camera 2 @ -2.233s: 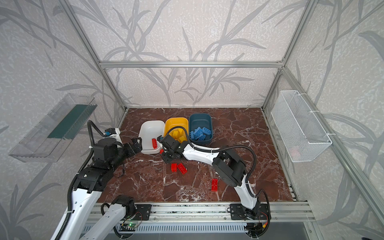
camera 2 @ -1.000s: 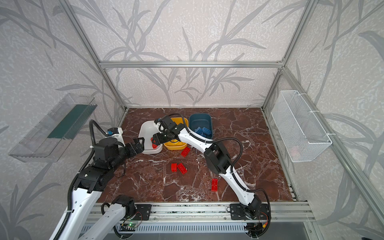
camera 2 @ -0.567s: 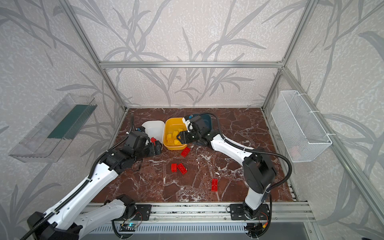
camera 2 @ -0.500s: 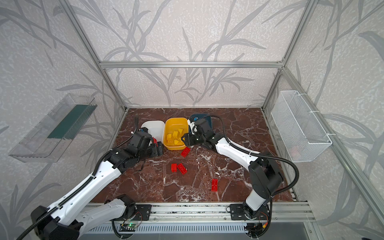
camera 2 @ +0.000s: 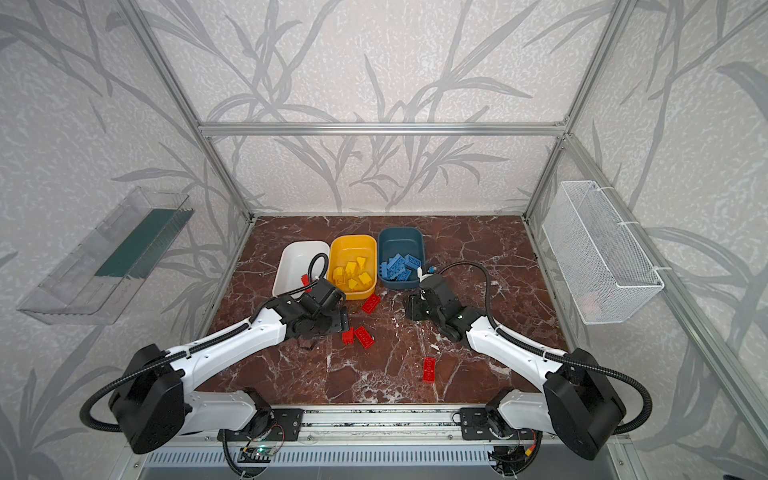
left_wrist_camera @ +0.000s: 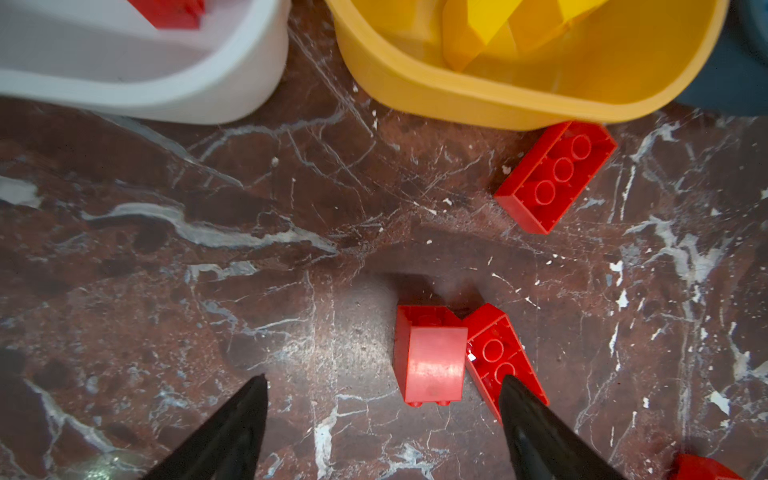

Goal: Sort the legos into containers by color
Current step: 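Lower left gripper onto a red brick while right gripper withdraws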

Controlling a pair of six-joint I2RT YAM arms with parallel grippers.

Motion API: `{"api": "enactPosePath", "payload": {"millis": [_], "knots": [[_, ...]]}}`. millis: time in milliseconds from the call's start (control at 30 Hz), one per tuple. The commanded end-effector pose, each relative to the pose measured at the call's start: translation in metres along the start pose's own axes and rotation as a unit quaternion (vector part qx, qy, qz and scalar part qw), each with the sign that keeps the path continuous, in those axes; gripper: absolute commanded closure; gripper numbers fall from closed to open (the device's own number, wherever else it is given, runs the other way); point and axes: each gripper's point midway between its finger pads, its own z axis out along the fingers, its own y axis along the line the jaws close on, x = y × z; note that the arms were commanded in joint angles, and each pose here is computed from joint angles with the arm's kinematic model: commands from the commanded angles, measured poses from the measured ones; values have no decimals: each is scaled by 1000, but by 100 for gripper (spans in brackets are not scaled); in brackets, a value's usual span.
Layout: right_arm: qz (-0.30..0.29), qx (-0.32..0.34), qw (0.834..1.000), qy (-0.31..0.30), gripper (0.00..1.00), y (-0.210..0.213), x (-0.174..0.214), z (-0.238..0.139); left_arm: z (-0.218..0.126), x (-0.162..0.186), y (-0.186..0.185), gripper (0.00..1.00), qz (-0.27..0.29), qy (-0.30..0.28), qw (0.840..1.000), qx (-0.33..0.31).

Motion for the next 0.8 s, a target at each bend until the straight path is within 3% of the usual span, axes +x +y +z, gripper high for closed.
{"api": "enactPosePath", "payload": {"millis": [0, 300, 767], "knots": [[5, 17, 1000, -26, 34, -9, -5, -5, 10, 3, -7, 15, -15, 2, 1000, 2], [1, 21, 999, -25, 34, -13, -1, -8, 34, 12, -4, 20, -14, 20, 999, -43], [-7, 18, 1000, -16, 33, -12, 2, -5, 48, 16, 4, 46, -5, 30, 997, -75]]}}
